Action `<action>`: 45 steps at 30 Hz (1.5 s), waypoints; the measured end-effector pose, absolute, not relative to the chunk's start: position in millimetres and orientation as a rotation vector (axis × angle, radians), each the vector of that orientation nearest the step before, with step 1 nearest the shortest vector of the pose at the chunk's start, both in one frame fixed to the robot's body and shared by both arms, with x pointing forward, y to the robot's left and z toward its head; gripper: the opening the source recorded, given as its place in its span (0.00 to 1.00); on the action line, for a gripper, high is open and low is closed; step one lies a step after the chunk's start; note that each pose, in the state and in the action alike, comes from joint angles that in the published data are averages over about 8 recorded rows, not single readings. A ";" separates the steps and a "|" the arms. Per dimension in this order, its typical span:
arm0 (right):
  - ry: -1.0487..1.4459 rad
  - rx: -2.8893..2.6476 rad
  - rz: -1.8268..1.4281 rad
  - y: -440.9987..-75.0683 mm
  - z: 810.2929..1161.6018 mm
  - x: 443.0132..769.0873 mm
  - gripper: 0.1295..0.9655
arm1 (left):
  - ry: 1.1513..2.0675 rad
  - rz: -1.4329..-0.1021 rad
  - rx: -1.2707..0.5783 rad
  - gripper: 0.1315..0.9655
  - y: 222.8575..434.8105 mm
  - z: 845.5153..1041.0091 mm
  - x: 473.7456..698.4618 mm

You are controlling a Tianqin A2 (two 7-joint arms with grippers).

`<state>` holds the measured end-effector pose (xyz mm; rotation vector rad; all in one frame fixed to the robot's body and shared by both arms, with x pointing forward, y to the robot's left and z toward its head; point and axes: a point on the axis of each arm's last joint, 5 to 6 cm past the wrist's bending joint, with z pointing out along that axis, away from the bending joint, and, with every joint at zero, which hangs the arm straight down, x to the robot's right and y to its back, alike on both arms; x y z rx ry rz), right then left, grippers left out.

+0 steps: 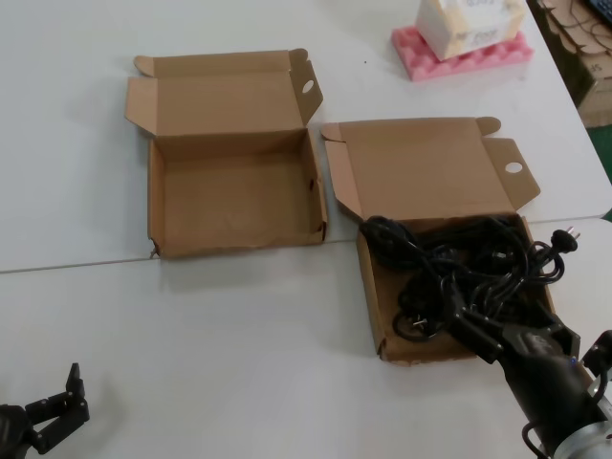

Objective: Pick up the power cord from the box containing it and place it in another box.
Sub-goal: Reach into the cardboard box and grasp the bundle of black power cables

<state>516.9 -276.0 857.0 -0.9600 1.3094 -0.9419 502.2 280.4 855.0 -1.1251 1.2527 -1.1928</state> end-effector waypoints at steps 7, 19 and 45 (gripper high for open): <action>1.309 -0.960 -0.942 -276.0 857.0 516.9 1.00 | 1.253 -1.193 -1.125 1.00 280.4 855.0 502.2; 1.309 -0.960 -0.942 -276.0 857.0 516.9 1.00 | 1.253 -1.193 -1.125 1.00 280.4 855.0 502.2; 1.298 -0.978 -0.948 -278.7 858.7 515.7 1.00 | 1.253 -1.193 -1.125 1.00 280.4 855.0 502.2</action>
